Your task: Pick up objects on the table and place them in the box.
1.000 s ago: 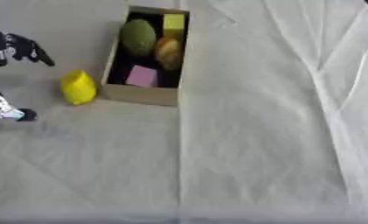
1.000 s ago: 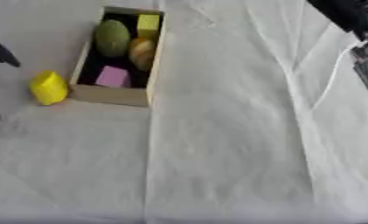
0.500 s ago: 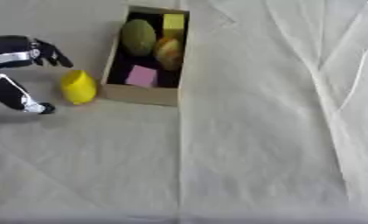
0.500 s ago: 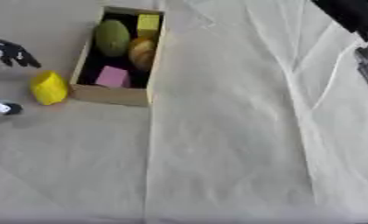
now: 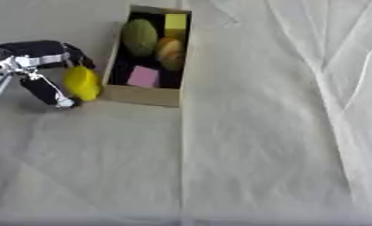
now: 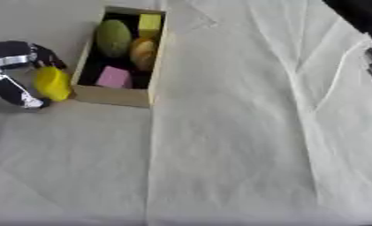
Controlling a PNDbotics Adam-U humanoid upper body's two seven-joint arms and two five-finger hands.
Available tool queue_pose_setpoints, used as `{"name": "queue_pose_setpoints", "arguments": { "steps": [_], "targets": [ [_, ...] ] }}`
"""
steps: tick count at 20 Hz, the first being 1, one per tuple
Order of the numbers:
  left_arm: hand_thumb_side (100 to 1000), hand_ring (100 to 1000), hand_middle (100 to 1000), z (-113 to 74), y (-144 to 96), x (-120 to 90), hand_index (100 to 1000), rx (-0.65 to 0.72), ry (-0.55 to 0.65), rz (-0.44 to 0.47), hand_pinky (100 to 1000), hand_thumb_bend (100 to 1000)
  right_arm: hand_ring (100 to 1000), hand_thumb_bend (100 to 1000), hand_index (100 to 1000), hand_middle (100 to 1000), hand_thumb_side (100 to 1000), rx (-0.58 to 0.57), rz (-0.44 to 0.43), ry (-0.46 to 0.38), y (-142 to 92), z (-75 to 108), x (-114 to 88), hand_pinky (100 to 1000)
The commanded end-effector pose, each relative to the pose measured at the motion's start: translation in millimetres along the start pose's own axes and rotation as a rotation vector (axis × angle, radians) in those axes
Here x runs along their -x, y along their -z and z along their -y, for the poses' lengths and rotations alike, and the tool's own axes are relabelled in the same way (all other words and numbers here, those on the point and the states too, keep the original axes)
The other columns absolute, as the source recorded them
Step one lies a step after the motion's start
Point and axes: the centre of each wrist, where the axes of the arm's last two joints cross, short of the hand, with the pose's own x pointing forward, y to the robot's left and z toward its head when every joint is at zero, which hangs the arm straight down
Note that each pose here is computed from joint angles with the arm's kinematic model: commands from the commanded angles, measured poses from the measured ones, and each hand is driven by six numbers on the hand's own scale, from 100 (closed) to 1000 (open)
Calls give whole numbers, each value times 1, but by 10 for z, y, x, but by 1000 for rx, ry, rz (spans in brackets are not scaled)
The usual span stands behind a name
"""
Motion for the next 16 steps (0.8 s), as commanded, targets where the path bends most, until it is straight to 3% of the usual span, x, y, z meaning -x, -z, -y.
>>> {"name": "queue_pose_setpoints", "arguments": {
  "steps": [1,2,5,11,16],
  "targets": [
    [100,704,647,-125,-25,12,756,-45,22,-5,697,258,757,100,787,685,721,2,32,-9,37,52,-79,892],
    [100,689,636,-138,-32,1,745,-57,26,-2,685,197,757,100,787,685,721,2,31,-11,34,54,-76,892],
    [100,685,635,-300,-140,-68,743,-115,48,15,682,180,757,100,787,685,721,6,27,-19,20,64,-64,892],
    [100,683,635,-960,-531,-417,744,-330,114,53,687,148,758,100,787,685,717,16,30,-28,14,86,-58,892],
    [100,685,640,-1312,-611,-762,748,-442,125,127,692,137,758,100,787,686,711,32,48,-22,42,118,-83,891]
  ]
}}
